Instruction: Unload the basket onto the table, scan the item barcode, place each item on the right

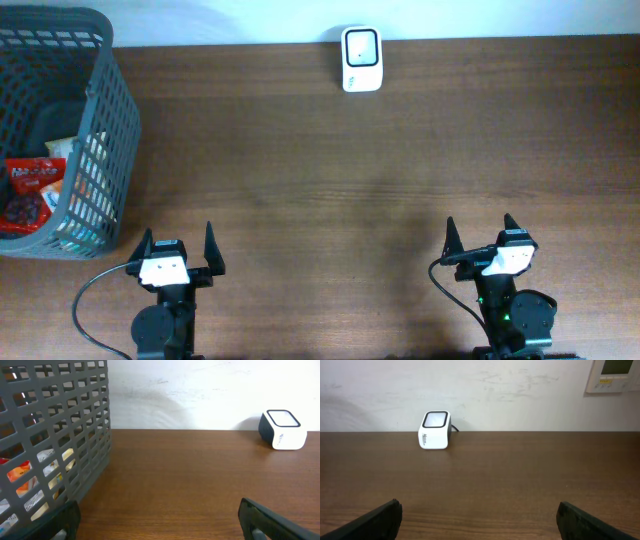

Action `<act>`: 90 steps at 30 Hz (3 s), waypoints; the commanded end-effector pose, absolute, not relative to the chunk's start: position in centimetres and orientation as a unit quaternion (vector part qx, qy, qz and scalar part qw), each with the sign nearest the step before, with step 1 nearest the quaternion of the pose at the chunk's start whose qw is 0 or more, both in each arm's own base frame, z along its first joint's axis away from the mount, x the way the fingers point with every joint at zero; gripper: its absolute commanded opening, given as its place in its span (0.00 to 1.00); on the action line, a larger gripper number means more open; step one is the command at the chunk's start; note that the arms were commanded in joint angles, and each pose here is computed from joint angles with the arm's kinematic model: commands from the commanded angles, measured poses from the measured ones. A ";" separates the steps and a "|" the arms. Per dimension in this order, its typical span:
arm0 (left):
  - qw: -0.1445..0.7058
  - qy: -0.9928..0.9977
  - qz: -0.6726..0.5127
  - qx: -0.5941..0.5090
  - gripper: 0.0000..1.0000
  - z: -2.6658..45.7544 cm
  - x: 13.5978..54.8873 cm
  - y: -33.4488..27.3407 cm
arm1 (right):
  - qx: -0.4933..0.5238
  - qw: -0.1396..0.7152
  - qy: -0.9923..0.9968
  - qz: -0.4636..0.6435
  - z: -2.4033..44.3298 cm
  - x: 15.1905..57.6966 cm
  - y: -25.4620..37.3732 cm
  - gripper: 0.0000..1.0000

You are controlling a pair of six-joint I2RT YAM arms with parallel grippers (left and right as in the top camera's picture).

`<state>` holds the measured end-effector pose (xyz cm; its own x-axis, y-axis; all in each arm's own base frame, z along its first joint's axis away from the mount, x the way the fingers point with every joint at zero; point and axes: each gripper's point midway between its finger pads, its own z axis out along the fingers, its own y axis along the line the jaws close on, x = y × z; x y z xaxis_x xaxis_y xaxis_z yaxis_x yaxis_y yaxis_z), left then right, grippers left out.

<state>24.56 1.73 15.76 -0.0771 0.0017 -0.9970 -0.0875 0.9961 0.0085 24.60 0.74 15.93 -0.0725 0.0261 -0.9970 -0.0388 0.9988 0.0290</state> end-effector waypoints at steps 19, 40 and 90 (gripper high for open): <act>0.678 0.734 0.035 -0.021 0.99 15.6 24.5 1.6 | -0.002 0.680 0.733 0.024 15.7 24.6 0.6 0.98; 0.678 0.734 0.035 -0.021 0.99 15.7 24.5 1.6 | -0.002 0.680 0.733 0.024 15.7 24.6 0.6 0.98; 0.800 0.566 -0.003 0.199 0.99 38.5 19.3 -5.4 | -0.002 0.680 0.733 0.024 15.7 24.6 0.6 0.98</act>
